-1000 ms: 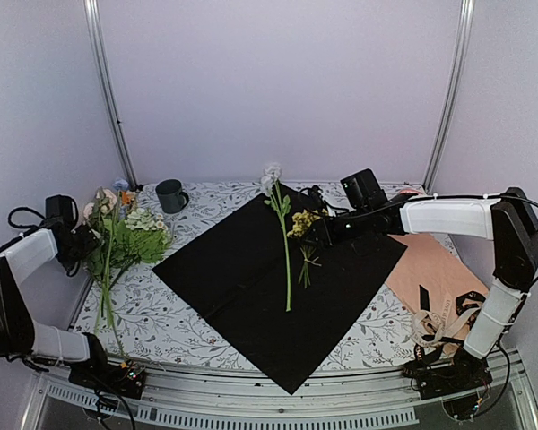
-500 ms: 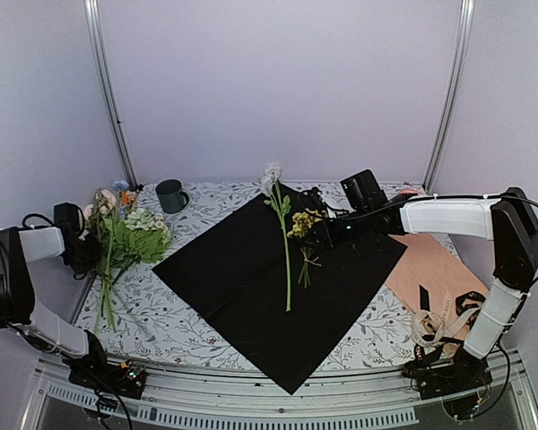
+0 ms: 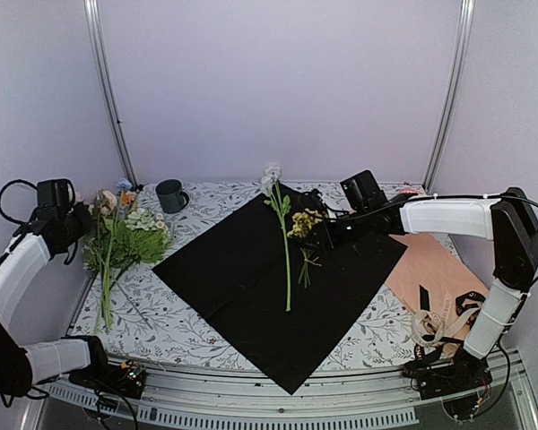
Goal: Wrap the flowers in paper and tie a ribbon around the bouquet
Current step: Pick up the fake flower from the corner of the board, then pass from the left arm to the right
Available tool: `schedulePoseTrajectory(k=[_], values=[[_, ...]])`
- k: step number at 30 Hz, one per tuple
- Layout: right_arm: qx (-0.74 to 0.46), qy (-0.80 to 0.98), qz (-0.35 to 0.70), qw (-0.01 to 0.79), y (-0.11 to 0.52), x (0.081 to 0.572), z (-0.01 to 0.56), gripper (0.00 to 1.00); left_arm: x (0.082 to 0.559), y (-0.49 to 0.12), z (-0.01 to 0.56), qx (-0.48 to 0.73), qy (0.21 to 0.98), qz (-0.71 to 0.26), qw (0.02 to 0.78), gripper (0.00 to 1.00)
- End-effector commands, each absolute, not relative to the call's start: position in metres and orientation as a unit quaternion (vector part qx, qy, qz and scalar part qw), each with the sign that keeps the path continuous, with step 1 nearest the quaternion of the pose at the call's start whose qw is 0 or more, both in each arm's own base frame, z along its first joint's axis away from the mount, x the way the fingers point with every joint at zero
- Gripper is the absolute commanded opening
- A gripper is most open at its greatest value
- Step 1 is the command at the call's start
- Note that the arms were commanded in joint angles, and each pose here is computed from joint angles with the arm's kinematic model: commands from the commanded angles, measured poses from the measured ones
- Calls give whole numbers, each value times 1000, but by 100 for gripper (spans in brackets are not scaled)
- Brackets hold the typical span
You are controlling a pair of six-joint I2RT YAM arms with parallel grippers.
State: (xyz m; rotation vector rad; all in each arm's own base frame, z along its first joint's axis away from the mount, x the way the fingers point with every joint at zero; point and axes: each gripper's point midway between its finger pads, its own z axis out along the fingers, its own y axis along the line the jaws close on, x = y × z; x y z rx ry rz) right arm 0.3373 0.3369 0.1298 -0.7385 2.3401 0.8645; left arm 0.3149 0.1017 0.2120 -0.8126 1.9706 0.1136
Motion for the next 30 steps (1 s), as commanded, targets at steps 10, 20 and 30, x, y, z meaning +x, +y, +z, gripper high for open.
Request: schedulePoseTrajectory(k=[10,20,30], values=[[-372,709,489,346,387,300,253,42,339,-158,391,-21,691,-324,645,0],[-379,647,557,356,427,276,290,76,332,-315,418,81,618,-508,595,0],[-355,665,564,335,442,284,271,42,328,-370,398,101,605,-567,550,0]])
